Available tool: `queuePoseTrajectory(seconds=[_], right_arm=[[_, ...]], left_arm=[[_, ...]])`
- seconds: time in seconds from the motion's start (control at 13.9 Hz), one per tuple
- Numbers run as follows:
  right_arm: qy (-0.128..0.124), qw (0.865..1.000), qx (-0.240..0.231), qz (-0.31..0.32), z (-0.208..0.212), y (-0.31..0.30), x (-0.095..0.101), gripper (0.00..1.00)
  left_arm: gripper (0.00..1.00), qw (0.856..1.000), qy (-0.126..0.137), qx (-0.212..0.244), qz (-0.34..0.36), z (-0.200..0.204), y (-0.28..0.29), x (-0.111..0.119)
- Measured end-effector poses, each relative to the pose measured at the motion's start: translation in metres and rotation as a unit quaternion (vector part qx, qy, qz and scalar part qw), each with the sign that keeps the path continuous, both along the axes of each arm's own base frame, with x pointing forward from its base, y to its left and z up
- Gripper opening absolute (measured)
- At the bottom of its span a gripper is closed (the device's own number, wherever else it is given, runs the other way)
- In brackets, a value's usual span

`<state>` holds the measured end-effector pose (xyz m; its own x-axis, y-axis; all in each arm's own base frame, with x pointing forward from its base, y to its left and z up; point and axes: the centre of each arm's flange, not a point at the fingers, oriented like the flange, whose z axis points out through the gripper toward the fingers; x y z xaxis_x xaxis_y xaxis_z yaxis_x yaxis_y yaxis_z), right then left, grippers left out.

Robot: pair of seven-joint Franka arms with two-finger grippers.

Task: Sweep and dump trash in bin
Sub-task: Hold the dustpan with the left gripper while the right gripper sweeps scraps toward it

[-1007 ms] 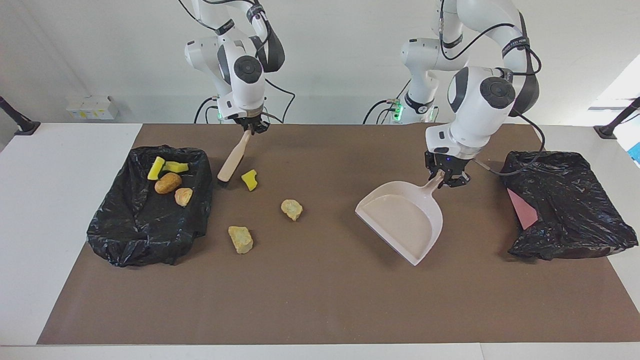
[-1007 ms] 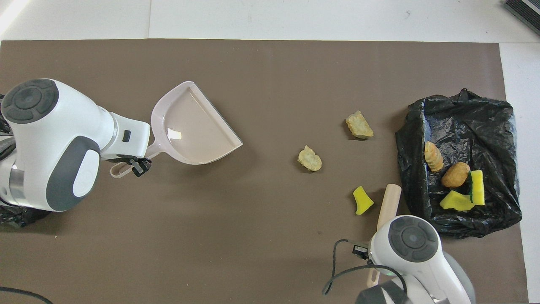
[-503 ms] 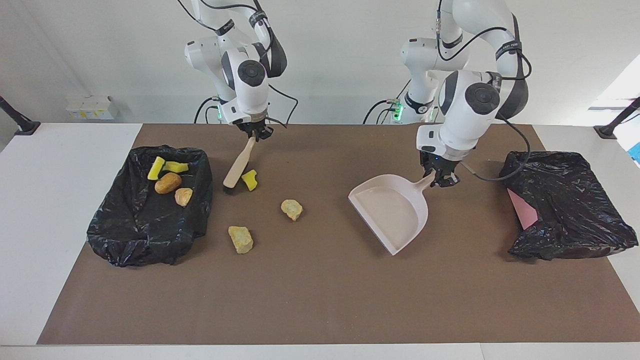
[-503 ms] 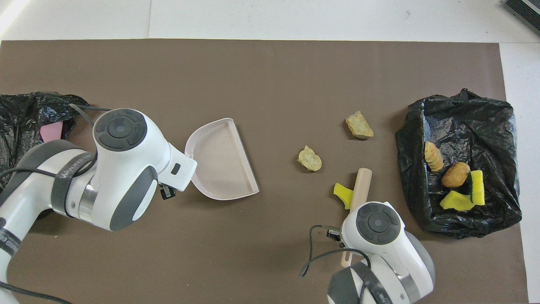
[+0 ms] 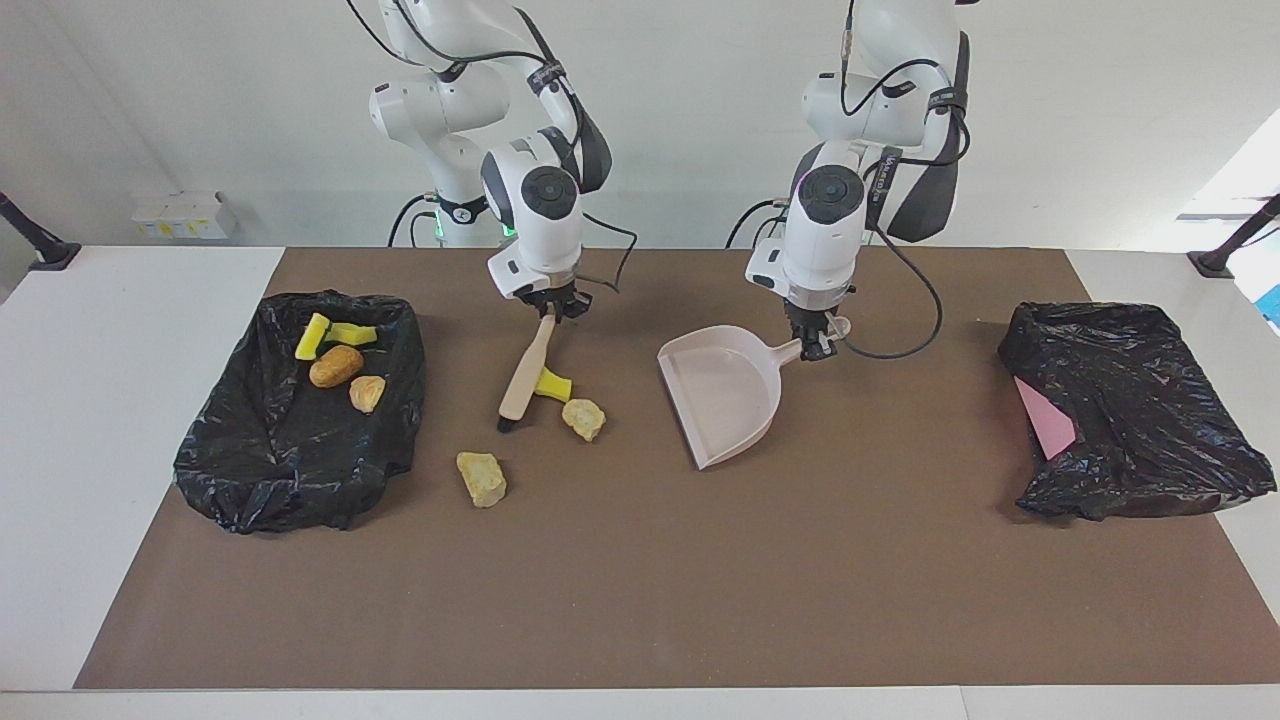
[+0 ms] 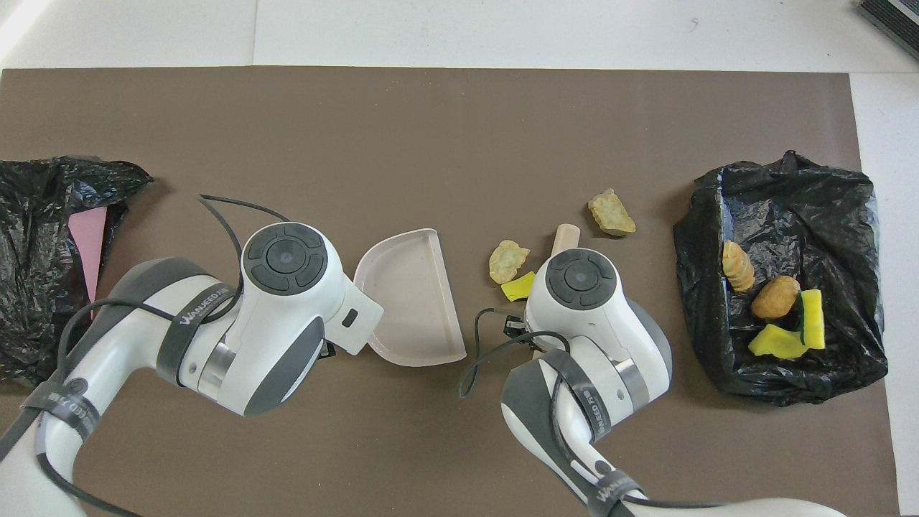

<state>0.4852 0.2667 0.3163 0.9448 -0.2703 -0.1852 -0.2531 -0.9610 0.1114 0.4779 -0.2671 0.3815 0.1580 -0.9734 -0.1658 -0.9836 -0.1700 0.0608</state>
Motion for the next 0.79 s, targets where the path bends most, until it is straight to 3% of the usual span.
queuePoseTrajectory(seconds=[0.22,0.5,0.79], right_arm=[[0.008,0.998,0.017,0.066,-0.009,0.002,0.012,0.26],[0.011,0.988,0.037,0.151,-0.008,0.006,0.011,0.26],[0.024,0.977,0.072,0.200,-0.002,0.062,-0.022,0.26]], left_arm=[[0.31,1.000,-0.004,-0.002,0.007,-0.008,0.001,-0.002],[0.31,1.000,-0.021,-0.012,0.018,-0.023,0.002,-0.008],[0.31,0.999,-0.027,-0.015,0.033,-0.024,0.001,-0.011]])
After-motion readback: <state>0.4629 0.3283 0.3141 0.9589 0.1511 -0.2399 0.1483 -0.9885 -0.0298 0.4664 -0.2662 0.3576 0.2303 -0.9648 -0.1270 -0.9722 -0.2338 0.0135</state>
